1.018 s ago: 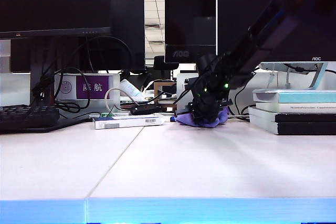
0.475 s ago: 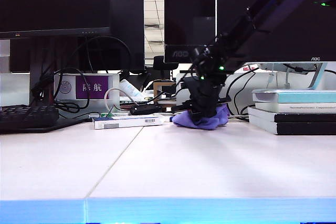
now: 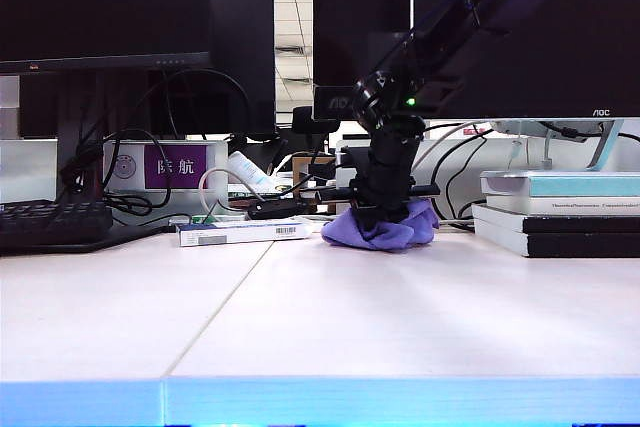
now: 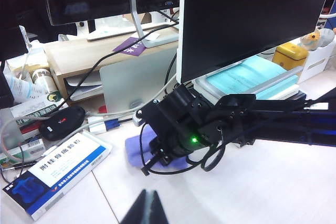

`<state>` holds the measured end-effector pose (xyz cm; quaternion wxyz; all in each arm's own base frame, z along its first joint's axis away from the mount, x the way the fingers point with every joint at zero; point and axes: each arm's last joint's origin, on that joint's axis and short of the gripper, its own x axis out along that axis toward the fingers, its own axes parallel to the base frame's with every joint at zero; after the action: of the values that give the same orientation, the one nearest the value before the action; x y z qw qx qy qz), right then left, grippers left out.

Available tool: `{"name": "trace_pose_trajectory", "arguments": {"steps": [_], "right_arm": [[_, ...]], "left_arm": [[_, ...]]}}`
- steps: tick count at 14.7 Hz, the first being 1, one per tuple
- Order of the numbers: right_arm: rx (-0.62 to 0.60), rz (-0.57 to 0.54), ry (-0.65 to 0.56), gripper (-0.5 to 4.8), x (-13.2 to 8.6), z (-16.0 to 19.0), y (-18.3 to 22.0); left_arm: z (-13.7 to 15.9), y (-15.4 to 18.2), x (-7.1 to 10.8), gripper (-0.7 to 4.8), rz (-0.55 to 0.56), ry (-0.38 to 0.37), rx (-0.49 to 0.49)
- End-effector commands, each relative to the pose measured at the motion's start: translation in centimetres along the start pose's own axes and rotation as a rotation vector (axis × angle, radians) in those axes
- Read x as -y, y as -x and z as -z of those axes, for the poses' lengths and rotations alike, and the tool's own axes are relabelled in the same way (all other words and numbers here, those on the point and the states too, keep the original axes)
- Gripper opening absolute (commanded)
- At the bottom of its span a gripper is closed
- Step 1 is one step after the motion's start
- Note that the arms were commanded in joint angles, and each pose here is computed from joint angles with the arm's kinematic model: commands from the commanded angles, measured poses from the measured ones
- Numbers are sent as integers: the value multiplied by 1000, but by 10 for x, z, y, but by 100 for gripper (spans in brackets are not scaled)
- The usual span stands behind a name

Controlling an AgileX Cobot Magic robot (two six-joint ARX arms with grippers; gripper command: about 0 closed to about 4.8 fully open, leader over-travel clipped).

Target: Wipe the table from front to back using the rag.

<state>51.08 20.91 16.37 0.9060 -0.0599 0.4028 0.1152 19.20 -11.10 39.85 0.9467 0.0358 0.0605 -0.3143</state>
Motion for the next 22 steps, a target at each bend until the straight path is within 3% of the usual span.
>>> {"name": "trace_pose_trajectory", "arguments": {"steps": [1, 5, 7, 9, 14, 22], "right_arm": [[-200, -2, 19, -6, -2, 26, -7], [-133, -1, 18, -6, -6, 22, -12], [-226, 18, 42, -6, -9, 34, -14], [-237, 14, 65, -6, -12, 35, -13], [-129, 1, 57, -6, -16, 26, -16], [-304, 21, 72, -6, -14, 42, -12]], "left_arm": [[-4, 2, 1, -5, 6, 0, 25], [-4, 2, 1, -5, 6, 1, 24], [-4, 2, 1, -5, 6, 1, 24], [-4, 2, 1, -5, 6, 0, 28], [-5, 3, 1, -5, 5, 0, 30], [-5, 3, 1, -5, 4, -1, 37]]}}
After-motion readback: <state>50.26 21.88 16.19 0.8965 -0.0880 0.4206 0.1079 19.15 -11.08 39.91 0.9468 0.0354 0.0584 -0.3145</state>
